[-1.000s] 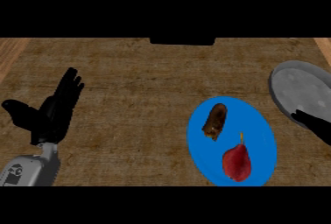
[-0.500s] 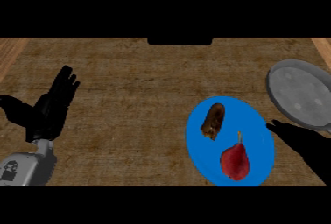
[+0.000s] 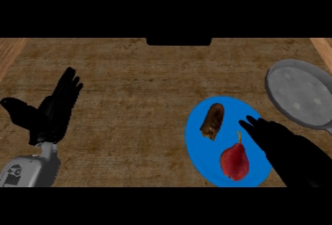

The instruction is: Pick the pear from the plate and place it in the pan

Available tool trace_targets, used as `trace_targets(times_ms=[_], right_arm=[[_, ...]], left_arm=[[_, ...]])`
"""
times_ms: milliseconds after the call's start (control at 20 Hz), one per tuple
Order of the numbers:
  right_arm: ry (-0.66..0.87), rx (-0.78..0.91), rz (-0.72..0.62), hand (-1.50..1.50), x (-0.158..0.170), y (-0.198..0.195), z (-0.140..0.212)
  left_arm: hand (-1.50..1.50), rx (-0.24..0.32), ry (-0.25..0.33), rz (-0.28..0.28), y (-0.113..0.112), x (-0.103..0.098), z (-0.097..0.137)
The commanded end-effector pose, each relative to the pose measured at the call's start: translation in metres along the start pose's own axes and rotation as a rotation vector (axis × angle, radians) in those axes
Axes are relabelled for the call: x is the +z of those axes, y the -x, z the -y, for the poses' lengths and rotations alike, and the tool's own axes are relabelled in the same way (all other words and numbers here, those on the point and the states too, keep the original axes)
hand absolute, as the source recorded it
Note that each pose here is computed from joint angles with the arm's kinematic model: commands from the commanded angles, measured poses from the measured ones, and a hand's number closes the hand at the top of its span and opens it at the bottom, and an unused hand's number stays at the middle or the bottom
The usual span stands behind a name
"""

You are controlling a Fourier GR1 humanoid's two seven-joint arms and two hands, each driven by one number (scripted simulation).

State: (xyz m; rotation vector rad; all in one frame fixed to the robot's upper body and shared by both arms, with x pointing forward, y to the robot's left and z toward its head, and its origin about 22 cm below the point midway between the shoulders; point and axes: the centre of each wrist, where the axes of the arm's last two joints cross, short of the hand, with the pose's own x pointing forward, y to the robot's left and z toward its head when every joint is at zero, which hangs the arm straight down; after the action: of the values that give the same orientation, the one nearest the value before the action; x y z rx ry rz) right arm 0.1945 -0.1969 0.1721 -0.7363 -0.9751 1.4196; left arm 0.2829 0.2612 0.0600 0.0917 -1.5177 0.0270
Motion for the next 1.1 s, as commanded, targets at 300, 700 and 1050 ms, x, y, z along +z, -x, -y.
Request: trace_targets(times_ms=[300,700,1050], right_arm=[[-0.057,0.072,-0.13,-1.5,-0.033,-0.021,-0.002],[-0.071,0.044,-0.146,-1.5,-0.059,-0.025,-0.016],[-0.112,0.066,-0.163,-1.5,-0.078,0.012,-0.029]], left_arm=[[0.0,0.003,0.004,-0.006,-0.008,-0.003,0.0],[0.0,0.015,-0.007,-0.009,0.004,0.017,-0.011],[0.0,-0.008,-0.023,-0.002,0.003,0.007,-0.007]])
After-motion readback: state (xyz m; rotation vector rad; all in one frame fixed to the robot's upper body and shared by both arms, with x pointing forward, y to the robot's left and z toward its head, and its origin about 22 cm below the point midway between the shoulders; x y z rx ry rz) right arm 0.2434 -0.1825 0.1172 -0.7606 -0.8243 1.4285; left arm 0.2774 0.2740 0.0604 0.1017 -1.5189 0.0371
